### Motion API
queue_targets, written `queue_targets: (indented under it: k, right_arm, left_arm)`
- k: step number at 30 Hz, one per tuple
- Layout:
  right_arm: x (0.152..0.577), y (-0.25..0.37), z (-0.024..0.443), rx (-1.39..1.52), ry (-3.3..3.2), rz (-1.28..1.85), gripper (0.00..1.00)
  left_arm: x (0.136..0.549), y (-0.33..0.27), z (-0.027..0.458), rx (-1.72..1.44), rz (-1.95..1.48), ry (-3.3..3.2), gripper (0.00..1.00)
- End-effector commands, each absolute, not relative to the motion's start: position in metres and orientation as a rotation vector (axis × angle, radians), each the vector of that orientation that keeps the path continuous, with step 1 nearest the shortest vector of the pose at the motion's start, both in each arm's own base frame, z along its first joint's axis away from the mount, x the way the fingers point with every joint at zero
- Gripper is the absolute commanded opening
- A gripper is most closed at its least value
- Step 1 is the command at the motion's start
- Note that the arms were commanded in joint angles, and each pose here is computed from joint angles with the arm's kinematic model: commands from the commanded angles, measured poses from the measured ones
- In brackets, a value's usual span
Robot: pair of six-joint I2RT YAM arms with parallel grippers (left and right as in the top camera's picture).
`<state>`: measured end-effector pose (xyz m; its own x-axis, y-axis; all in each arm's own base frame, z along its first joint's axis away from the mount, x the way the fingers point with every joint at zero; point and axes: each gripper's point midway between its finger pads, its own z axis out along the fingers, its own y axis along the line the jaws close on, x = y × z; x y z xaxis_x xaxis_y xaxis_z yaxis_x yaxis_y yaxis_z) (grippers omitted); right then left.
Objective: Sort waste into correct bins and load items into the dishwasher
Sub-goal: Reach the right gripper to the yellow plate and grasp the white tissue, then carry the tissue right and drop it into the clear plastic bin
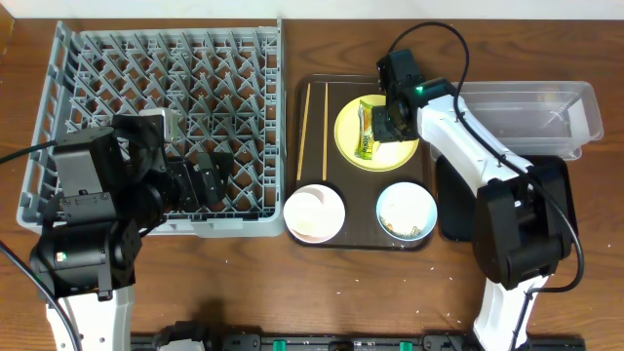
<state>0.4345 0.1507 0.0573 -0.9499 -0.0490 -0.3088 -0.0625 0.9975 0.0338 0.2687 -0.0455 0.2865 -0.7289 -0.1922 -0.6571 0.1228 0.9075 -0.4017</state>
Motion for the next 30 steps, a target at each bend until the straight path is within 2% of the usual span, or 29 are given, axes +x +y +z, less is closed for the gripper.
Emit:
queue_targets:
  k: [1, 5, 8, 12, 15, 18, 23, 26, 30]
  right_arm:
    - [0.432, 0.140, 0.057, -0.051, 2.832, 0.015, 0.48]
    - [0.427, 0.132, 0.040, 0.018, 2.835, -0.024, 0.51]
    - [0.422, 0.136, 0.024, 0.018, 2.839, 0.026, 0.45]
    - [0.415, 0.136, 0.005, 0.064, 2.831, 0.045, 0.44]
    - [0.413, 0.133, -0.001, 0.106, 2.832, 0.050, 0.36]
    - [0.413, 0.134, 0.001, 0.101, 2.830, 0.056, 0.20]
    - [0.427, 0.140, 0.033, -0.009, 2.775, 0.065, 0.12]
    - [0.440, 0.141, 0.092, -0.012, 2.706, 0.091, 0.01]
    - [0.454, 0.125, 0.147, 0.040, 2.624, 0.111, 0.01]
  left_arm:
    - [0.269, -0.046, 0.292, -0.028, -0.548, 2.312, 0.91]
    - [0.269, -0.046, 0.292, -0.028, -0.548, 2.312, 0.91]
    - [0.269, -0.046, 0.292, -0.028, -0.548, 2.312, 0.91]
    - [0.269, -0.046, 0.292, -0.028, -0.548, 2.312, 0.91]
    - [0.269, -0.046, 0.292, -0.028, -0.548, 2.312, 0.91]
    - [0.269, -0.046, 0.292, -0.028, -0.548, 2.312, 0.91]
    - [0.269, -0.046, 0.292, -0.028, -0.548, 2.312, 0.91]
    - [0.269, -0.046, 0.292, -0.028, -0.548, 2.312, 0.91]
    - [0.269, -0.046, 0.292, -0.028, -0.548, 2.312, 0.91]
